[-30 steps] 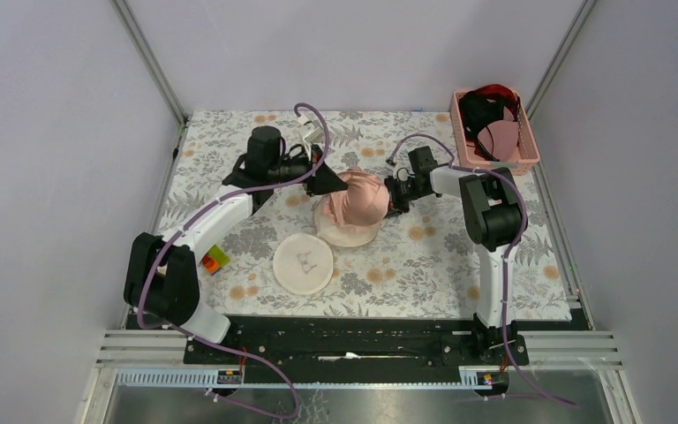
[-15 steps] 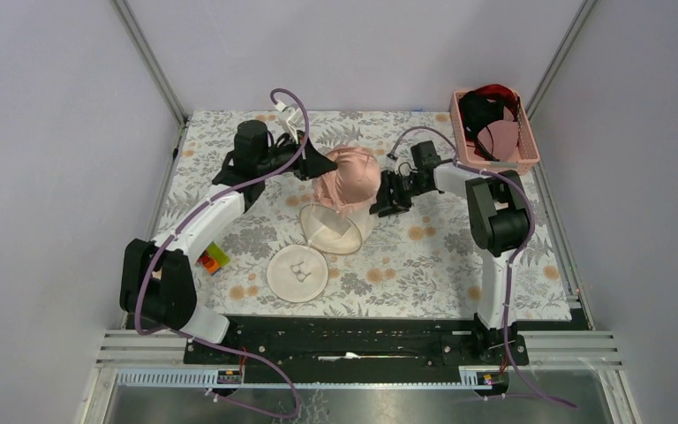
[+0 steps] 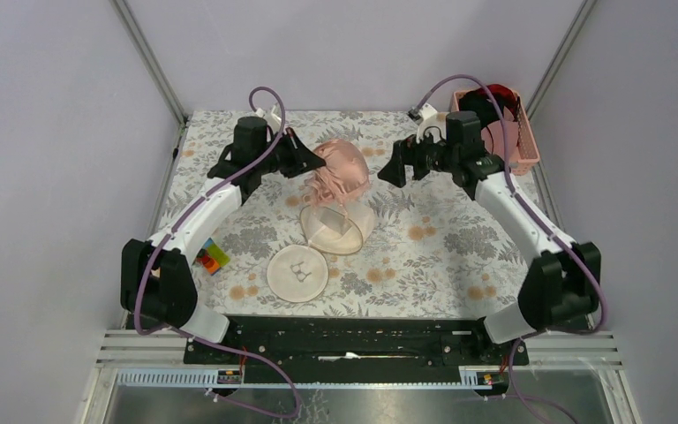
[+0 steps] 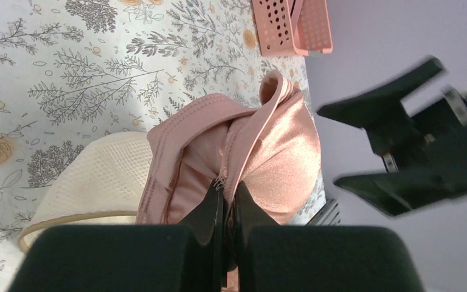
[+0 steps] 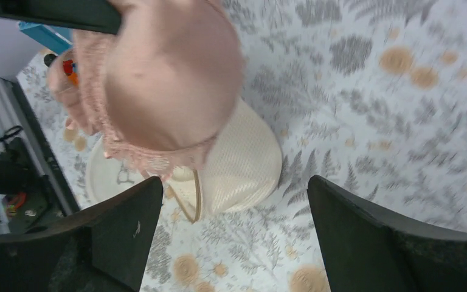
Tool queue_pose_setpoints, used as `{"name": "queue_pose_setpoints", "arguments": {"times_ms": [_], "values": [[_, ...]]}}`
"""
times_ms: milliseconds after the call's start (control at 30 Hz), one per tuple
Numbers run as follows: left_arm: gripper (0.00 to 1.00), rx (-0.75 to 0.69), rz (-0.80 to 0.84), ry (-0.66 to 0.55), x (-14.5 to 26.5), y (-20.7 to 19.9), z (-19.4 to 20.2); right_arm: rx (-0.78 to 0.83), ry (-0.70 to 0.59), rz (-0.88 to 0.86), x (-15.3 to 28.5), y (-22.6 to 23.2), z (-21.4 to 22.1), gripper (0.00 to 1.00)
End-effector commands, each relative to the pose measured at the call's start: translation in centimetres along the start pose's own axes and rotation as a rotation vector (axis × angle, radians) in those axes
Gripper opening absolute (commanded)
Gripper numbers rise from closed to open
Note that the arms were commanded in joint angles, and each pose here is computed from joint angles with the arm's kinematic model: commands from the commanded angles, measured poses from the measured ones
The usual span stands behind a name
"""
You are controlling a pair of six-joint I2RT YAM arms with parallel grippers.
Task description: Unzip the laundry bag and remove the bra
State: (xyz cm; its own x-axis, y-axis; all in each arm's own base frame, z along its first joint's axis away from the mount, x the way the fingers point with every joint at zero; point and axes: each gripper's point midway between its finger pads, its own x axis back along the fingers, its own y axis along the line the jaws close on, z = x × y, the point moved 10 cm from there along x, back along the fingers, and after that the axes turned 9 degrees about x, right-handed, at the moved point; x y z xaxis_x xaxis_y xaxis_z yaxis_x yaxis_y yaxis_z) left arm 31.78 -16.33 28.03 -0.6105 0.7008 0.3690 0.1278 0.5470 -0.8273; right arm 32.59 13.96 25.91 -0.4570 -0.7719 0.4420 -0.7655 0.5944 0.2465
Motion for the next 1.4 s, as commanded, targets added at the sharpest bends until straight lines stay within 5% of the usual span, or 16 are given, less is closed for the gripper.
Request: {"name": "queue_pose_setpoints", "arguments": {"times_ms": [0, 267, 500, 800, 1067, 1167, 1333, 1367], "values": [[0.00, 0.113, -0.005, -0.059, 0.4, -2.5, -2.1, 0.318, -0.111, 0.043, 0.4, 3.6, -2.2, 0.97], [0.00, 0.205, 0.103, 0.214, -1.0, -1.9, -2.3, 0.896, -0.259, 0.000, -0.2, 7.7, -1.3, 0.97], [0.00, 0.213, 0.135, 0.257, -1.0, -1.8, -2.1, 1.231, -0.319, 0.037, -1.2, 9.7, -0.3, 0.93], [0.00, 0.216, 0.134, 0.277, -1.1, -1.5, -1.8, 1.324, -0.383, 0.158, -2.2, 10.2, -1.2, 0.80], [0.00, 0.210, 0.129, 0.279, -1.1, -1.3, -1.8, 1.318, -0.393, 0.169, -1.7, 10.5, -2.8, 0.17], [0.00, 0.196, 0.141, 0.277, -1.0, -1.6, -1.9, 1.317, -0.381, 0.188, -1.6, 10.4, -3.0, 0.00], [0.00, 0.187, 0.145, 0.280, -0.8, -1.6, -1.9, 1.270, -0.382, 0.180, -1.1, 10.7, -3.8, 0.01], [0.00, 0.188, 0.144, 0.278, -0.8, -1.6, -1.9, 1.264, -0.371, 0.158, -0.9, 11.0, -4.1, 0.11]]}}
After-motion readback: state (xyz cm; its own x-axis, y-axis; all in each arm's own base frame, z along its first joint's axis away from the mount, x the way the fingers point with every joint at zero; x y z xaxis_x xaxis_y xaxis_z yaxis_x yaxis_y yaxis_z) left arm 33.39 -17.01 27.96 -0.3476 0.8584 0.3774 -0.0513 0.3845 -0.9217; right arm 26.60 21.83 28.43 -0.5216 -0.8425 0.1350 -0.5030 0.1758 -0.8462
